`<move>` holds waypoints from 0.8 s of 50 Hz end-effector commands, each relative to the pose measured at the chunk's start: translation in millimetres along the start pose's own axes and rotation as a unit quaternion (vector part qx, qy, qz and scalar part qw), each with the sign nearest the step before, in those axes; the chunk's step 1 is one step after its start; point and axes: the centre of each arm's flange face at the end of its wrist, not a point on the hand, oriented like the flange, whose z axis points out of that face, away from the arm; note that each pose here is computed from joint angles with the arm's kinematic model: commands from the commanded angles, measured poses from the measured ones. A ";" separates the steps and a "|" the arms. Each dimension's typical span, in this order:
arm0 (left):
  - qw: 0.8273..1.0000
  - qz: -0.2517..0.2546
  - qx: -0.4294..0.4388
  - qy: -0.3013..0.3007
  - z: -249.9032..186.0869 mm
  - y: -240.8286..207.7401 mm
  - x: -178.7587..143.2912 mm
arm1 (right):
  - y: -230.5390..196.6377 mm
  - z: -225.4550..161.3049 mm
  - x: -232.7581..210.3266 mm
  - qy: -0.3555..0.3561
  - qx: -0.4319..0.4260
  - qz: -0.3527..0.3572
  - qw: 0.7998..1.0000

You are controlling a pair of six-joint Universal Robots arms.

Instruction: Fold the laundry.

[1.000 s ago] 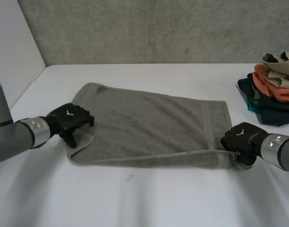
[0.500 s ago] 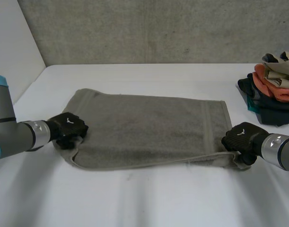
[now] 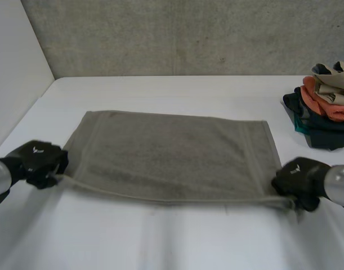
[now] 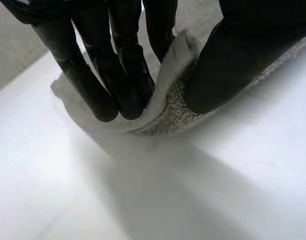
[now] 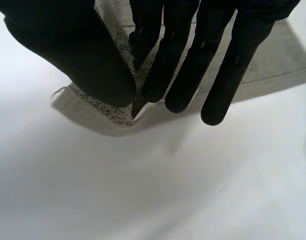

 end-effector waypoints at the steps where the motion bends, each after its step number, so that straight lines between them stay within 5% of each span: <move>1: 0.992 0.008 -0.123 0.014 -43.5 13.2 15.9 | 11.9 -35.8 -12.7 -0.098 -0.055 -0.101 0.989; 6: 0.986 0.028 -0.162 0.031 -41.6 12.3 16.9 | 9.0 -8.8 -15.0 -0.093 -0.057 -0.132 0.985; 17: 0.997 -0.001 -0.039 -0.068 42.5 -41.1 -16.6 | -22.2 46.7 51.7 0.115 -0.008 -0.057 0.992; 25: 0.984 0.007 0.067 -0.168 119.7 -80.3 -39.6 | -44.0 96.9 82.8 0.227 0.076 -0.065 0.969; 40: 0.974 0.042 0.103 -0.196 177.0 -82.1 -23.1 | -48.1 150.5 101.1 0.320 0.101 -0.108 0.936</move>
